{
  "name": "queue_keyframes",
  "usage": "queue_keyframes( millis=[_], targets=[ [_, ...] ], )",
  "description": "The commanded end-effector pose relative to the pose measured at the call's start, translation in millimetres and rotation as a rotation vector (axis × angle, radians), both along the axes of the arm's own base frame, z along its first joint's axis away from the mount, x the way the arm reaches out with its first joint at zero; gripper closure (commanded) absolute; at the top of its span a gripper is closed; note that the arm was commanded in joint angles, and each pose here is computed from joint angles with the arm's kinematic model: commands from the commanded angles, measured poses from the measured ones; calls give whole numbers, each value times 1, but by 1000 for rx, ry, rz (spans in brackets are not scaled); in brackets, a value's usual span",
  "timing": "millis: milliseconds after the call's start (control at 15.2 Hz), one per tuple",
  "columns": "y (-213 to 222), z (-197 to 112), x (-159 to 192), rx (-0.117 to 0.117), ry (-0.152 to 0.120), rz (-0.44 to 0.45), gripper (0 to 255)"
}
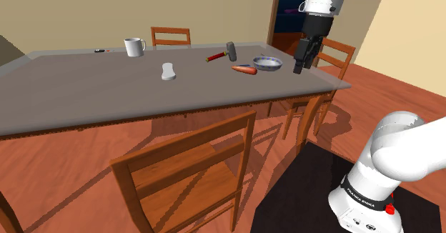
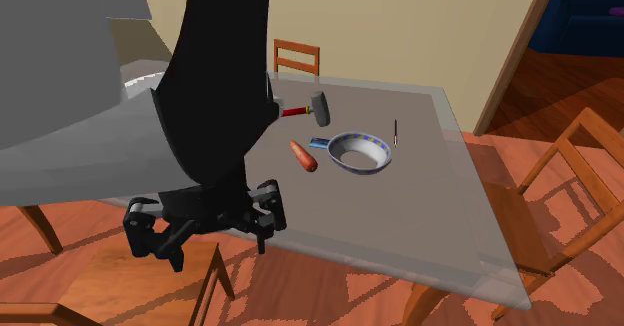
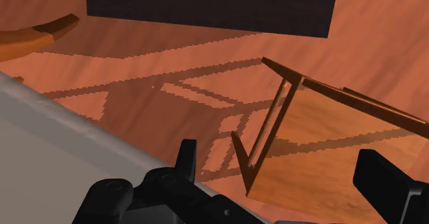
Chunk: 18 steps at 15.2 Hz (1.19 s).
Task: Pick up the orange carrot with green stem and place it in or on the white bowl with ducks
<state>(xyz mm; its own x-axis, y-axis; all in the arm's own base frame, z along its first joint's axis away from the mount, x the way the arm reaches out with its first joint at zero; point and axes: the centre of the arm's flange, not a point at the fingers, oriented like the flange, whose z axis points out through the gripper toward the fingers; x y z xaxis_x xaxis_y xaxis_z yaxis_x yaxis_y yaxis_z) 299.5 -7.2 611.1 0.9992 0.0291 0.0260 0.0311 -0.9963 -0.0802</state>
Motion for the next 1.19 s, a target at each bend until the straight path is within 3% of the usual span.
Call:
queue_keyframes(
  millis=[0,1122],
  targets=[
    [0,0,0,0,0,0,0],
    [-91,-55,198,-56,30,76,0]
  ],
)
